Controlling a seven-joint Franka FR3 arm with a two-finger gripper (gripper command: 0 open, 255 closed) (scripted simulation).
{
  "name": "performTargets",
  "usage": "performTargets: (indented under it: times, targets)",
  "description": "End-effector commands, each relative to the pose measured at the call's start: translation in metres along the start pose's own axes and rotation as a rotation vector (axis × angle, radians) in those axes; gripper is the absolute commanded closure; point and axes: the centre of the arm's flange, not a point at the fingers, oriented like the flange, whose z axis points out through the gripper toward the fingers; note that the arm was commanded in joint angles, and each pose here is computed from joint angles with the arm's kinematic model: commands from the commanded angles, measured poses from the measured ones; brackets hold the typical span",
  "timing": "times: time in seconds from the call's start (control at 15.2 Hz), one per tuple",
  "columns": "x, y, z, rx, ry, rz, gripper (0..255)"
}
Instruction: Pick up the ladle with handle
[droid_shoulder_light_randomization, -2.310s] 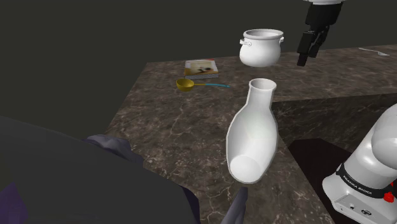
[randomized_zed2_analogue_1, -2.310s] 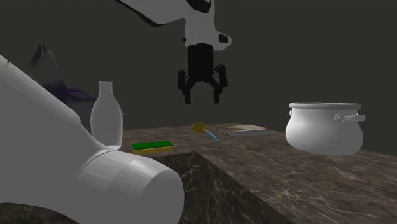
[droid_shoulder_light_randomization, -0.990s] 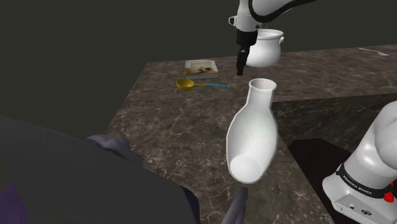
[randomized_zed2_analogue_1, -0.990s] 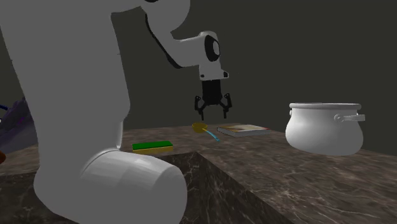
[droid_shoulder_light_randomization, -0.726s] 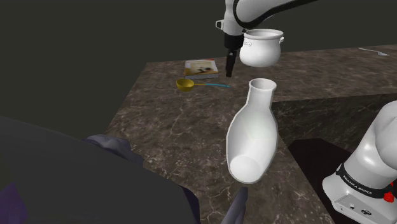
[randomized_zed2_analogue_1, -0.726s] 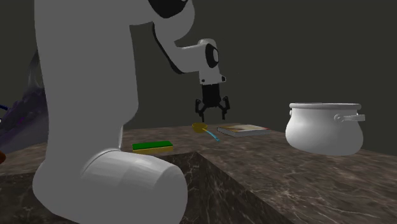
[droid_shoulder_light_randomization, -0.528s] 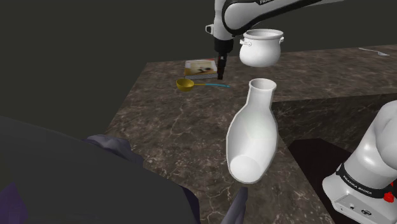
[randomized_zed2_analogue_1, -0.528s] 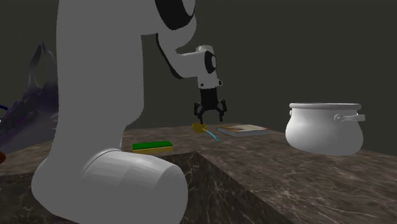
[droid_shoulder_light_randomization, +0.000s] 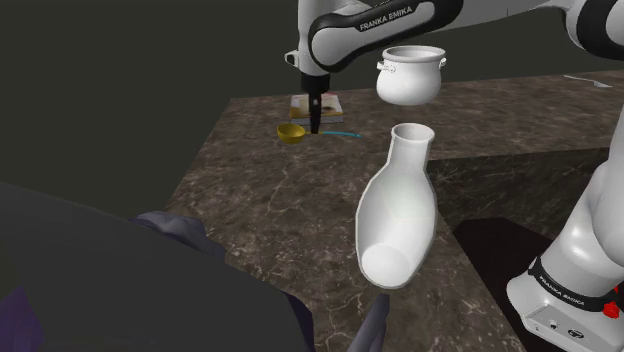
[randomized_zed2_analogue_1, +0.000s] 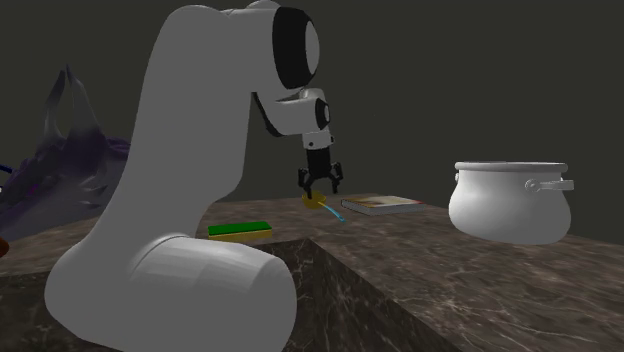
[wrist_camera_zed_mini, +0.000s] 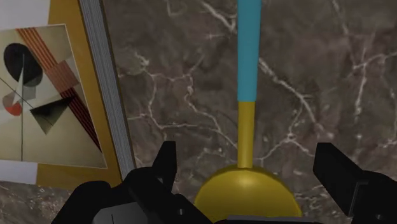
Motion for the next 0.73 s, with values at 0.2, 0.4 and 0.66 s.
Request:
performTargets:
  times: [0.2,0.4,0.66]
  targets:
    - [0.007,-0.003,0.024,-0.002,0.004,-0.019,0]
    - [0.006,-0.006,0.043,-0.002,0.004,-0.019,0]
    - [0.005,-0.006,0.043,-0.002,0.004,-0.019,255]
